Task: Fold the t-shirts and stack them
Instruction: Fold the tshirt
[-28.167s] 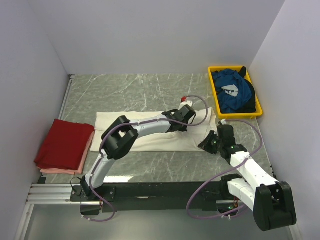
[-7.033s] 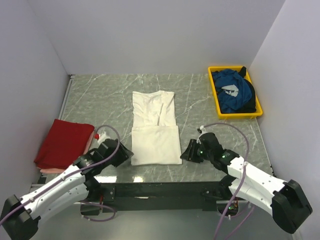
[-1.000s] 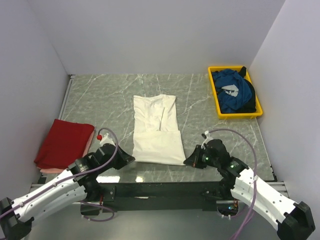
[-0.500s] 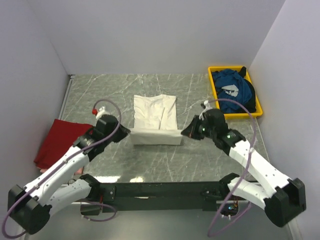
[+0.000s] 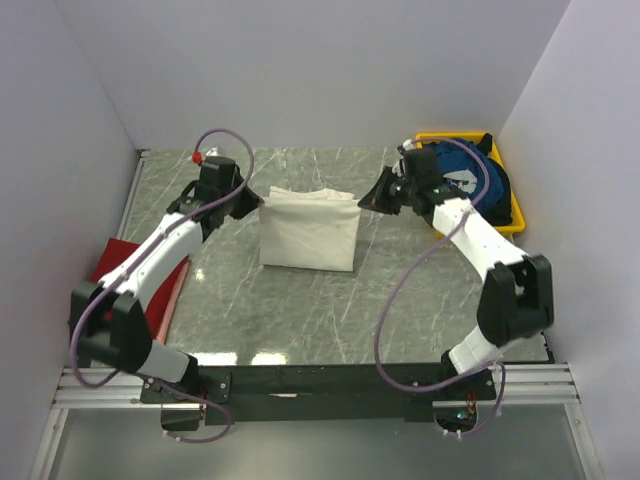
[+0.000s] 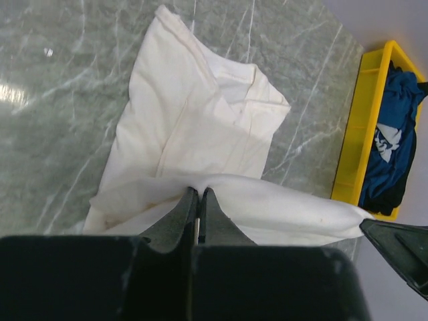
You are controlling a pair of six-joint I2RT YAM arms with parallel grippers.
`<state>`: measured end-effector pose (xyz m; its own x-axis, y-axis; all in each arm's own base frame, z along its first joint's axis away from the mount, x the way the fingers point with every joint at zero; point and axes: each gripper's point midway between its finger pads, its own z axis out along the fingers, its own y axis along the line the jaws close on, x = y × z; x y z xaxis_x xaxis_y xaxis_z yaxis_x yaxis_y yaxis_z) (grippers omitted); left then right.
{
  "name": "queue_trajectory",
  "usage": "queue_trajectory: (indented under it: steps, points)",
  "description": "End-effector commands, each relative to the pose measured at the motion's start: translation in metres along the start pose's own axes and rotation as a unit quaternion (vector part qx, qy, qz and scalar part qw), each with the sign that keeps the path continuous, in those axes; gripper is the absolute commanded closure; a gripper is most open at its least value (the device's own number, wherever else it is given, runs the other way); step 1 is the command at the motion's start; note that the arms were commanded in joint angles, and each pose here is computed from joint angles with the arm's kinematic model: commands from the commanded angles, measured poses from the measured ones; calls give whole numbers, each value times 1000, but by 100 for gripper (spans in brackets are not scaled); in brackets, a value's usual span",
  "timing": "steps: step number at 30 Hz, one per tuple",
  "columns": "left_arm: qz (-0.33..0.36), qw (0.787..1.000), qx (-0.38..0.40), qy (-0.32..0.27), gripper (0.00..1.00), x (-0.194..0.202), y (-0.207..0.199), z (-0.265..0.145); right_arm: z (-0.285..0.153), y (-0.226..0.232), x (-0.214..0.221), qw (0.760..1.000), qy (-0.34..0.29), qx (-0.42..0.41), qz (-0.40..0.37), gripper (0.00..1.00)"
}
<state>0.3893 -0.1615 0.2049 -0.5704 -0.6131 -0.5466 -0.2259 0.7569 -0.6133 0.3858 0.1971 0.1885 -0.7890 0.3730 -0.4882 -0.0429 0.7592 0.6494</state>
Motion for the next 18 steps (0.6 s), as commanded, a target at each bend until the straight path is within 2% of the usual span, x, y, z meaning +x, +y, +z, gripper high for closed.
queue_trajectory:
  steps: [1,6,7,11,14,15,16,17,18]
  points:
    - [13,1000,21,-16,100,-36,-14,22,22,-2,-32,1000,0,-7,4,100]
    - [13,1000,15,7,100,-54,-11,81,61,-8,-68,1000,11,-15,23,100]
    - [12,1000,16,9,100,-59,-10,91,80,-25,-64,999,29,-1,35,100]
    - [13,999,27,41,100,-61,-9,147,111,-41,-88,998,32,-3,54,100]
    - [15,998,15,53,99,-62,1,172,138,-65,-86,996,52,13,70,100]
    - [14,998,24,62,98,-61,0,184,140,-60,-98,997,44,5,65,96]
    - [11,998,32,56,91,-67,0,188,148,-69,-94,996,53,11,73,92]
    - [9,998,36,54,64,-70,0,193,149,-71,-99,996,48,9,76,86]
    - [10,998,43,53,49,-73,-2,193,150,-74,-102,996,45,12,78,71]
